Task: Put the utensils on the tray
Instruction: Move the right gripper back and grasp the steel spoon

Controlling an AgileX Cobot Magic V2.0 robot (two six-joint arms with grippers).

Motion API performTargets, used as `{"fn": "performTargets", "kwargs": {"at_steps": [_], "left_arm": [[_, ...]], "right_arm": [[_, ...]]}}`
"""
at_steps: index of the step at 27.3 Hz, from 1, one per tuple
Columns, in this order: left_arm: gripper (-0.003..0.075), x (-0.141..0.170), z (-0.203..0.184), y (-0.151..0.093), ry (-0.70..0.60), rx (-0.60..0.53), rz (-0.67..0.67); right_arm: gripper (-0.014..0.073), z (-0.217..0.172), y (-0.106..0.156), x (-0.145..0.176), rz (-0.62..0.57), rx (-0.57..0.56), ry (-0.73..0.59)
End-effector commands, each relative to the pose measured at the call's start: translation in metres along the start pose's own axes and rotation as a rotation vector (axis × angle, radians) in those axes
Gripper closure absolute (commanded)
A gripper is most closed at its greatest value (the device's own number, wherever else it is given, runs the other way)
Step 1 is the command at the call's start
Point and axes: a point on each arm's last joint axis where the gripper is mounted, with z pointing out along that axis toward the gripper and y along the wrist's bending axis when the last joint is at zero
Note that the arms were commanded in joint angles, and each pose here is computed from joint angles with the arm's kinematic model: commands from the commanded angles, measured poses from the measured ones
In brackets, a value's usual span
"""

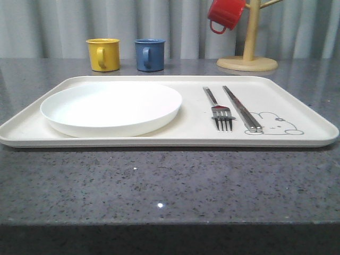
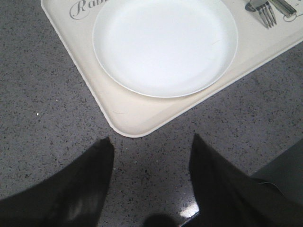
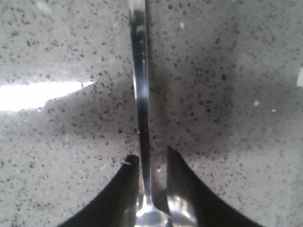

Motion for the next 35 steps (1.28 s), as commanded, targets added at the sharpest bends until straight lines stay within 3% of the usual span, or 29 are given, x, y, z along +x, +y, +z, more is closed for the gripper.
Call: {"fn": "performTargets", "kwargs": {"at_steps": [1,14,24,30,35], "left_arm": [[0.0353,-0.011,-0.007,0.000,-0.095,0.001,-0.006],[0.0353,-0.011,-0.007,0.000,-0.095,0.001,-0.006],[0.0353,-0.011,-0.007,0.000,-0.095,0.001,-0.006],[0.0353,-0.011,-0.007,0.000,-0.095,0.001,-0.006],[0.0353,-0.011,-0.007,0.000,-0.095,0.001,-0.006]], "right_arm": [[0.0415,-0.015,-0.005,0.004,-0.011,0.021,0.002],[0.0425,-0.008,-0.004,0.002,-0.012,0.020,0.019],[0.0624,-0.007,-0.004,0.003,-0.022,0.019,0.043],[0.0634,-0.017,-0.001,0.003,-0.020,0.004,0.033],[0.0634,-0.050,0.027,0.010,-0.106,-0.078,-0.055]]}}
